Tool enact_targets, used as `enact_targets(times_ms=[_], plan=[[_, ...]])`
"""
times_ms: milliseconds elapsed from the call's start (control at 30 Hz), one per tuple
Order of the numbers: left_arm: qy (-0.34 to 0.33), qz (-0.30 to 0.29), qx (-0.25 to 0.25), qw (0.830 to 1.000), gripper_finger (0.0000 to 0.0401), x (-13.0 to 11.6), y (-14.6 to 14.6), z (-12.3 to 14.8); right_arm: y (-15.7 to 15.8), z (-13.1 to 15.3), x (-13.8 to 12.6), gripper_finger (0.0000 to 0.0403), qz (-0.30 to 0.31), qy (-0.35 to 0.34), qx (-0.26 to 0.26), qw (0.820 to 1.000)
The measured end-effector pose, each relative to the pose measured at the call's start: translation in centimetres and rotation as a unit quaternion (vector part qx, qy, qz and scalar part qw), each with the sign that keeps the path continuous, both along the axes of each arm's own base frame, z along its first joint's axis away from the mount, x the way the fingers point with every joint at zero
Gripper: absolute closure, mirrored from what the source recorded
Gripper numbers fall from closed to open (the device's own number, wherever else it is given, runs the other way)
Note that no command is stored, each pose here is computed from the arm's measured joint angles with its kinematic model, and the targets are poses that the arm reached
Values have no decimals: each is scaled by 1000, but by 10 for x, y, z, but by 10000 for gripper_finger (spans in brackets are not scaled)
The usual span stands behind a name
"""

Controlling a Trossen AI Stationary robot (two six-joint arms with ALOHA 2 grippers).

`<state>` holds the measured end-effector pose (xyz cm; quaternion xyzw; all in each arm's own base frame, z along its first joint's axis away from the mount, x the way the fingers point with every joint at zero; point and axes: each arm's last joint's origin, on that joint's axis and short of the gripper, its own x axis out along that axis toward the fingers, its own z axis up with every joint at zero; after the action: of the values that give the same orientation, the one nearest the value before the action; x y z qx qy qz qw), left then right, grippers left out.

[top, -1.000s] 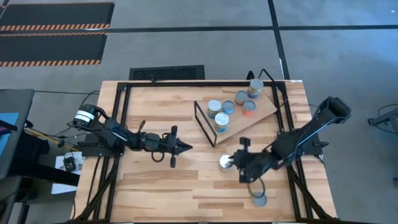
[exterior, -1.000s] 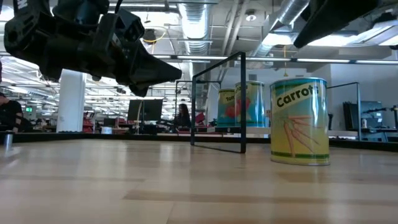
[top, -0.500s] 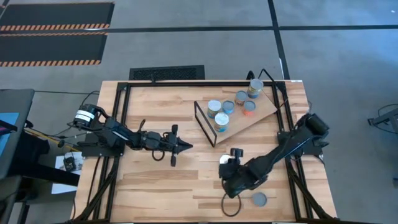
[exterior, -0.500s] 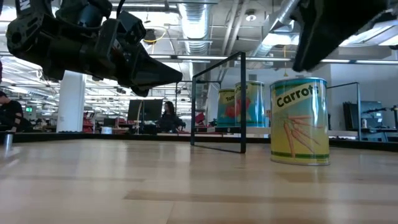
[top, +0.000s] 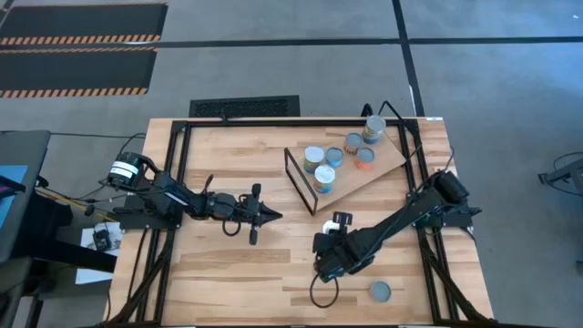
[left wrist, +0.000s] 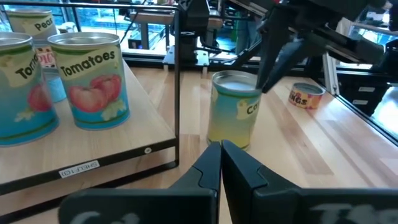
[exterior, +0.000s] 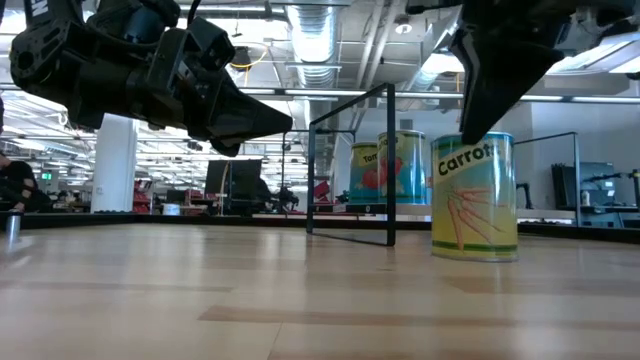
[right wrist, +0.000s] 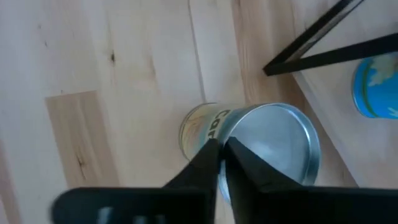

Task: Pick and place cans onto a shelf
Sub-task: Put the canned carrots onto the shelf aligned with other cans

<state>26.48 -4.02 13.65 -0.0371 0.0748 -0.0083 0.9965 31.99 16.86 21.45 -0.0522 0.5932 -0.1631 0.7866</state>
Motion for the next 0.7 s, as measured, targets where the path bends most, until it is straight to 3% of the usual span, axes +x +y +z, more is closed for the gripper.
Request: enact_targets(times_ms=[100,500,700], plan=[[0,0,-1,1000,401,0,0,0,-4,4,-2,393,0,7,7,1000],[1,-1,-8,1000,401,0,0,0,-24,40,-24,399,-11,23,13,1000],[1,-1,-10,1000,401,0,0,0,-52,80,-59,400,-80,23,-14,996]])
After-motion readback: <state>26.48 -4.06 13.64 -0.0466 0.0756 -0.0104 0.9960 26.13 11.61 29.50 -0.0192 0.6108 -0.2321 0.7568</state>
